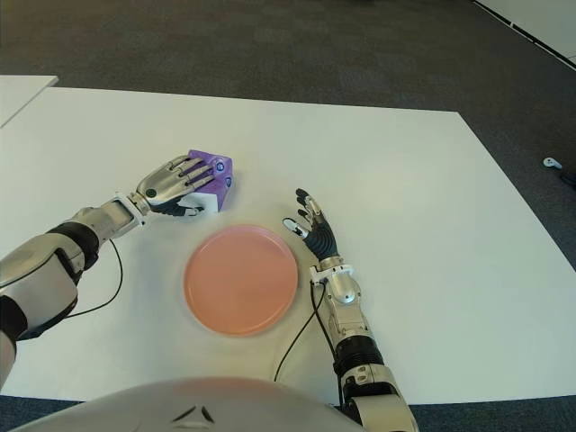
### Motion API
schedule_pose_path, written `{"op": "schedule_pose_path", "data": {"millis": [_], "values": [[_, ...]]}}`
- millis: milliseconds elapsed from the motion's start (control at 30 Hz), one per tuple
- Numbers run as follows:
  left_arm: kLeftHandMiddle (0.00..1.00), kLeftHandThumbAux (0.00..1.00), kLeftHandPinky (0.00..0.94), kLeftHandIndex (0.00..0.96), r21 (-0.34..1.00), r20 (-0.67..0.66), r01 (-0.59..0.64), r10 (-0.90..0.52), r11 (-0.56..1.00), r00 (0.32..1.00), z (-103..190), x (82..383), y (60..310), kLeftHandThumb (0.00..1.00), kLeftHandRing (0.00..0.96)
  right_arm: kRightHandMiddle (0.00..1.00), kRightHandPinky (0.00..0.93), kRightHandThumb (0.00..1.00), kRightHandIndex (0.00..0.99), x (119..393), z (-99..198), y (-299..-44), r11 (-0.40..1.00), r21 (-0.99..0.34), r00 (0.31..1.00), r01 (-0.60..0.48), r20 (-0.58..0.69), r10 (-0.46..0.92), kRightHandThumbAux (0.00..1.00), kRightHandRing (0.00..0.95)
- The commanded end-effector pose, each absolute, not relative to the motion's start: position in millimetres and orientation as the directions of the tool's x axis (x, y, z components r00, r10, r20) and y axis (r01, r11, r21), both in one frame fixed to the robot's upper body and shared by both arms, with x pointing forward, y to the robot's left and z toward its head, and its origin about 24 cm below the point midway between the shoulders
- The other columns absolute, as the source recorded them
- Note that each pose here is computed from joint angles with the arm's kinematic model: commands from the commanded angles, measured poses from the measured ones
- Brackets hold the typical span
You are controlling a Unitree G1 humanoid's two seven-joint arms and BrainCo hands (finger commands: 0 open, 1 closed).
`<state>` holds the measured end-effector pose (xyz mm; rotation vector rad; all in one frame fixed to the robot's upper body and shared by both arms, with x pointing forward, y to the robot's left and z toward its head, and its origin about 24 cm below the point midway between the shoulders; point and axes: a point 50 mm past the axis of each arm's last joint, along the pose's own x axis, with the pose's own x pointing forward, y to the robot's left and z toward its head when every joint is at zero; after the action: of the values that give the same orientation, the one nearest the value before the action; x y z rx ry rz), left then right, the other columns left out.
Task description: Put the tissue paper into the plate.
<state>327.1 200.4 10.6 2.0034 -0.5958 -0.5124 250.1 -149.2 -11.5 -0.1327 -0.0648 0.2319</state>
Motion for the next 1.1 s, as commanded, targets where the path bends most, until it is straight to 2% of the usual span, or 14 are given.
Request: {"op": "schedule_pose_path", "data": {"millis": [33, 767, 867, 933, 1000, 1100], "values": [[0.000, 0.097, 0.000, 0.000, 0.855, -0.348, -0.014, -0.594, -0.518, 0.725, -40.3, 285.9, 203.5, 0.456, 0.000, 0.000, 0.000, 0.000, 0.000, 214.7, -53.6, -152.7, 0.968, -0.098, 0.963, -0.230, -0.164, 0.212, 0.464, 0.000], [0.000, 0.106, 0.000, 0.000, 0.872, -0.351, 0.023, -0.592, -0.489, 0.726, -39.1, 286.5, 202.8, 0.467, 0.000, 0.000, 0.000, 0.000, 0.000, 213.3, -53.4, -153.4, 0.972, -0.084, 0.965, -0.222, -0.161, 0.206, 0.468, 0.000], [0.000, 0.135, 0.090, 0.000, 0.879, -0.350, 0.042, -0.583, -0.475, 0.734, -37.9, 289.9, 198.4, 0.479, 0.028, 0.000, 0.000, 0.000, 0.000, 213.2, -53.8, -153.6, 0.971, -0.088, 0.965, -0.224, -0.162, 0.208, 0.466, 0.000], [0.117, 0.178, 0.257, 0.056, 0.878, -0.354, 0.050, -0.576, -0.475, 0.737, -37.8, 291.3, 196.7, 0.523, 0.163, 0.000, 0.000, 0.000, 0.000, 213.2, -54.0, -154.0, 0.970, -0.091, 0.964, -0.225, -0.163, 0.208, 0.464, 0.000], [0.176, 0.206, 0.327, 0.087, 0.878, -0.356, 0.052, -0.577, -0.476, 0.736, -38.2, 291.3, 195.8, 0.544, 0.225, 0.000, 0.000, 0.000, 0.000, 213.0, -54.4, -154.5, 0.970, -0.093, 0.964, -0.226, -0.164, 0.209, 0.462, 0.000], [0.303, 0.310, 0.394, 0.201, 0.880, -0.357, 0.056, -0.579, -0.472, 0.733, -38.8, 290.9, 194.6, 0.630, 0.321, 0.000, 0.000, 0.000, 0.000, 212.7, -54.7, -155.0, 0.970, -0.094, 0.964, -0.226, -0.166, 0.208, 0.461, 0.000]]}}
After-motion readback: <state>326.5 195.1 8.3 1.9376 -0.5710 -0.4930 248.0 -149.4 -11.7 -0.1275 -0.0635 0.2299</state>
